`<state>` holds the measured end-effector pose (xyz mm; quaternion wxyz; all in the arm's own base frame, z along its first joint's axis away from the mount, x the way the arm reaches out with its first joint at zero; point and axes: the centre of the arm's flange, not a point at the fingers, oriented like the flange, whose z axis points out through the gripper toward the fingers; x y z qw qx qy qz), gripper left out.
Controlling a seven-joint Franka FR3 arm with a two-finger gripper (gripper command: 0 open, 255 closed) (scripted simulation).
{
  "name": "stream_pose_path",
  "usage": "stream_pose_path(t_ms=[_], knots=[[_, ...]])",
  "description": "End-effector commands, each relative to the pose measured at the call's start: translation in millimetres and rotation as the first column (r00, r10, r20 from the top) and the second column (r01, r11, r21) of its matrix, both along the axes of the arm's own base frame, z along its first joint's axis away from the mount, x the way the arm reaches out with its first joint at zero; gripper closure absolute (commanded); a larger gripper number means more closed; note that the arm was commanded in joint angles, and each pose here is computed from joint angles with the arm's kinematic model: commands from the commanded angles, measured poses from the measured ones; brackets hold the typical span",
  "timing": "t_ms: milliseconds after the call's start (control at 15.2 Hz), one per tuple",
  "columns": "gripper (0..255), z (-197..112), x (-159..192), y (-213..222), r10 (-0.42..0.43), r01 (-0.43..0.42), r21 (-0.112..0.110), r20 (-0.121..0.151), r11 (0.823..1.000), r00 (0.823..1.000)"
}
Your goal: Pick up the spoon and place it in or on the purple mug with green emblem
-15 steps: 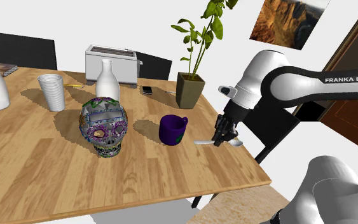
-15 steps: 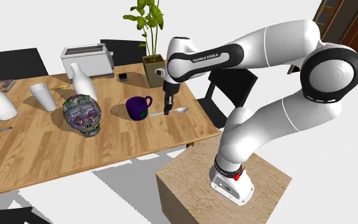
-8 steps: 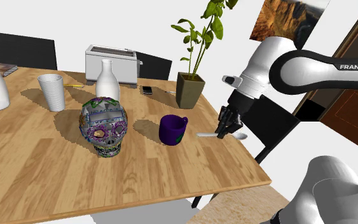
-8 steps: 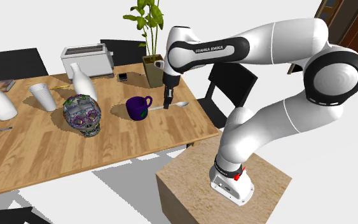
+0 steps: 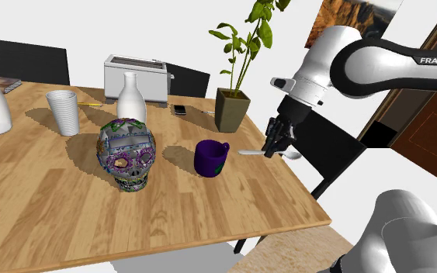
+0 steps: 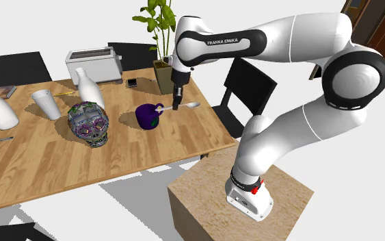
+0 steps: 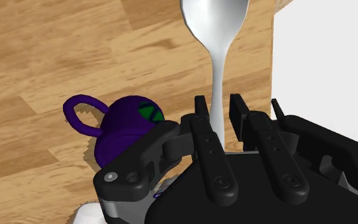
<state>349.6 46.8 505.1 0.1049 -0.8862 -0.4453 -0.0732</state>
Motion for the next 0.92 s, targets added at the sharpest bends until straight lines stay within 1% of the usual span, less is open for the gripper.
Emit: stream_pose_path(t_ms=[0,792,858], knots=[[255,3,23,6,0.0,0.0,-0.001,-0.001,1.0,1.0],[255,13,178,47,0.0,0.0,-0.001,-0.001,1.0,1.0],[255,8,178,47,0.0,0.0,-0.001,-0.001,1.0,1.0]])
